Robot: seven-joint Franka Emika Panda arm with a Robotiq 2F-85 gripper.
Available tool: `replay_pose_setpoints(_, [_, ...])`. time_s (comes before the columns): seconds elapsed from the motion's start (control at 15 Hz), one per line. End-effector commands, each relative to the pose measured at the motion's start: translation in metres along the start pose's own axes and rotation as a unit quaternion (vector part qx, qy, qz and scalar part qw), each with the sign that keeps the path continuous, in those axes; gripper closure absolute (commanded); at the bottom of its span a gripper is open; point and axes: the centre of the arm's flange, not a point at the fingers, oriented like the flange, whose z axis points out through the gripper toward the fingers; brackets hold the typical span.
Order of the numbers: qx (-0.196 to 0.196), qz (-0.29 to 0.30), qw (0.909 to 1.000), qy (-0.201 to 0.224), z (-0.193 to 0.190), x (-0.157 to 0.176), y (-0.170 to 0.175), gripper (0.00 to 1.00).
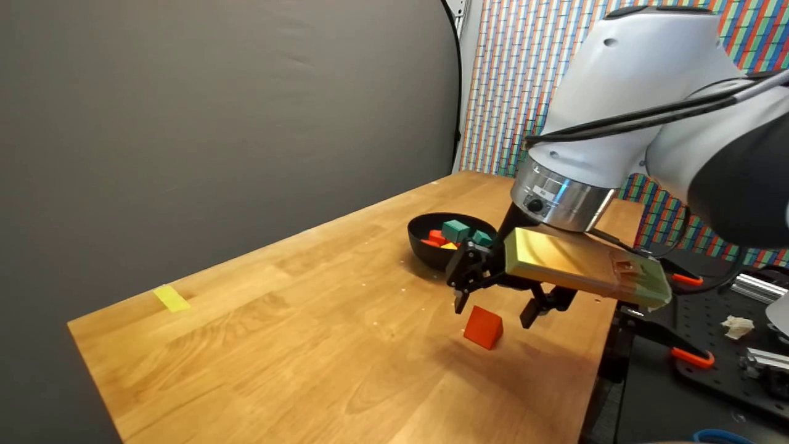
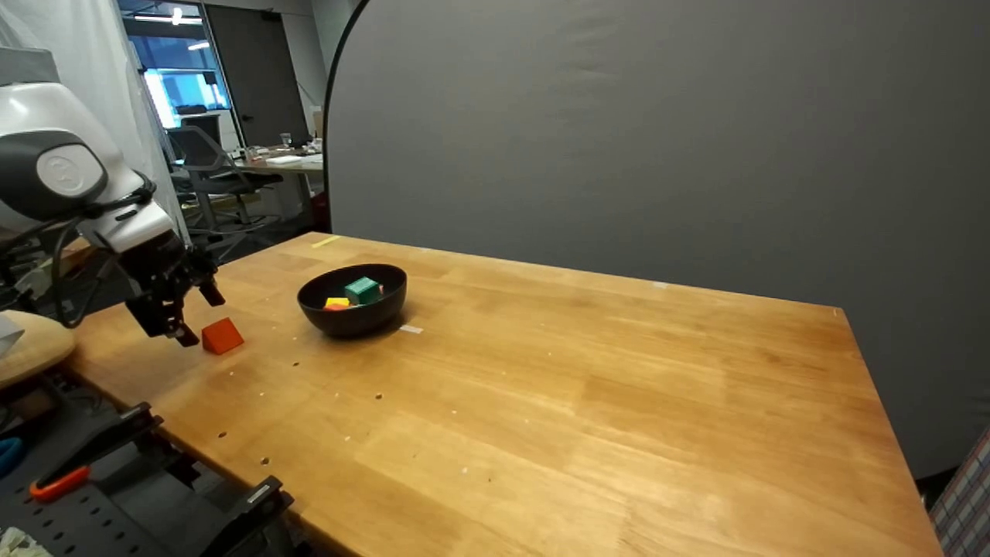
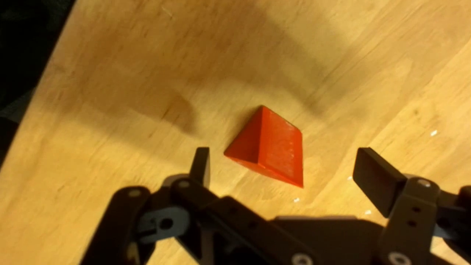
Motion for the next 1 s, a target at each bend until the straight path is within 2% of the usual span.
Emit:
replay_pose_setpoints(0.0, [-0.017,0.008,0.9995,-0.027,0.01,0.031,-0.03,0.0])
replay_pose_setpoints(0.27, [-0.039,0.019,0.9975,-0.056,0.019,0.05,-0.05,0.0])
replay_pose_setpoints(0.53, [-0.103,0.019,0.9899,-0.095,0.021,0.032,-0.044,0.0])
replay_pose_setpoints(0.67, [-0.119,0.022,0.9874,-0.102,0.021,0.024,-0.038,0.0])
replay_pose_setpoints(0.93, [-0.113,0.026,0.988,-0.102,0.029,0.02,-0.034,0.0])
